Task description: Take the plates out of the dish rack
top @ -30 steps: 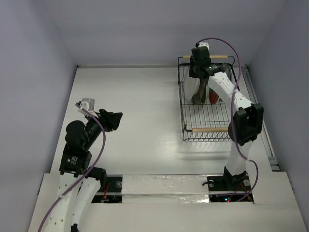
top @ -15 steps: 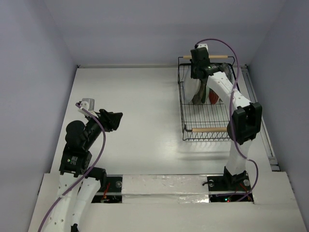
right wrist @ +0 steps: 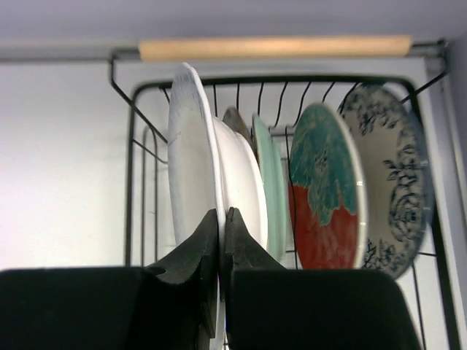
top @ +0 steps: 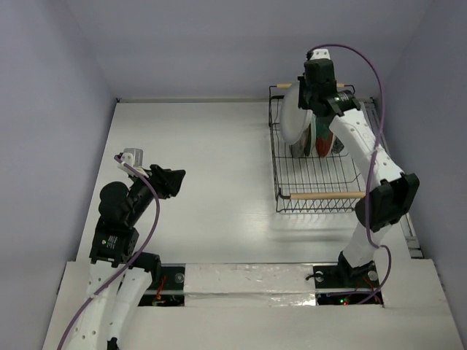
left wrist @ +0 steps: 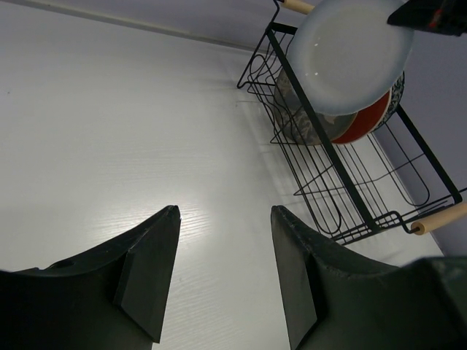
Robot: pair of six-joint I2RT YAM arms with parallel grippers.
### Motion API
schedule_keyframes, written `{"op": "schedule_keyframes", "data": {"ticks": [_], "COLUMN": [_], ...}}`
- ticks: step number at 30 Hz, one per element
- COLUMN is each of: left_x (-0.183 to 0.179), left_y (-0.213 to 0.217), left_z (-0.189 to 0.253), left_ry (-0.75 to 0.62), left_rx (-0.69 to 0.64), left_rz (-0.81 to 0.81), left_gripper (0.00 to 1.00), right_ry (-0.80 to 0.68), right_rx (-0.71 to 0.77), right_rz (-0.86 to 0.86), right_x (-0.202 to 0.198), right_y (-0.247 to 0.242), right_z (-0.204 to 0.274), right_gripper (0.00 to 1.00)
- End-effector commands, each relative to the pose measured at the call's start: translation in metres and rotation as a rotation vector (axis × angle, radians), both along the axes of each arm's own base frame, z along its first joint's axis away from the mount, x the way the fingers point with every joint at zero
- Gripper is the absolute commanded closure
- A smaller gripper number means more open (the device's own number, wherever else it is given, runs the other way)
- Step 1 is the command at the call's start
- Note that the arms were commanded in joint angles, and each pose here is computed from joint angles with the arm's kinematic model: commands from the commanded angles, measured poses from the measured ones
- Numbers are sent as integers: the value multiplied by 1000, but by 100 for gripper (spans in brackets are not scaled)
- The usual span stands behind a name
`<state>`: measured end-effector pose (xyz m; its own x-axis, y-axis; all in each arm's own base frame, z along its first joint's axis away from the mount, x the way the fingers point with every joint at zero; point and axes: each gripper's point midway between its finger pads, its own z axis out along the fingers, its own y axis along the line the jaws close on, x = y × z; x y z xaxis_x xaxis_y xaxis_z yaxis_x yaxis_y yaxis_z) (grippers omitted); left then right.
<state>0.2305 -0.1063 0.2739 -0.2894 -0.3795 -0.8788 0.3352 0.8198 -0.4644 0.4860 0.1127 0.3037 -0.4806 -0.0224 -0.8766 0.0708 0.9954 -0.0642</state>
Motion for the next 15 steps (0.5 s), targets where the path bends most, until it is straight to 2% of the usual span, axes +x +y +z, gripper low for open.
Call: {"op": "schedule_keyframes", "data": {"ticks": [1,6,9,10,12,13,15], "left_x": [2,2,3,3,4,5,5], "left_y": [-3,-2,0,1,1,3,4], "left_z": [1,1,1,1,2,1,1], "left_ry": [-19,-16,-15,-14,-14,-12,-11], "left_rx": [-8,-7,-2,0,0,2,4], "left_rz": [-11,-9,4,9,13,22,28], "left_gripper": [51,50,51,51,51,51,52], "right_ry": [-356,-440,-466,-501,-502,-485,-430], "right_rx": [123,175,243,287,370,419,506], "right_rz": [4,28,105,172,248,346,438], "right_x": [-19,-48,-62,-73,-78,-85,-91], "right_y": [-6,-9,6,18,39,62,99], "right_z": [137,172,183,196,195,193,175], "right_gripper": [100,100,100,100,100,100,100]}}
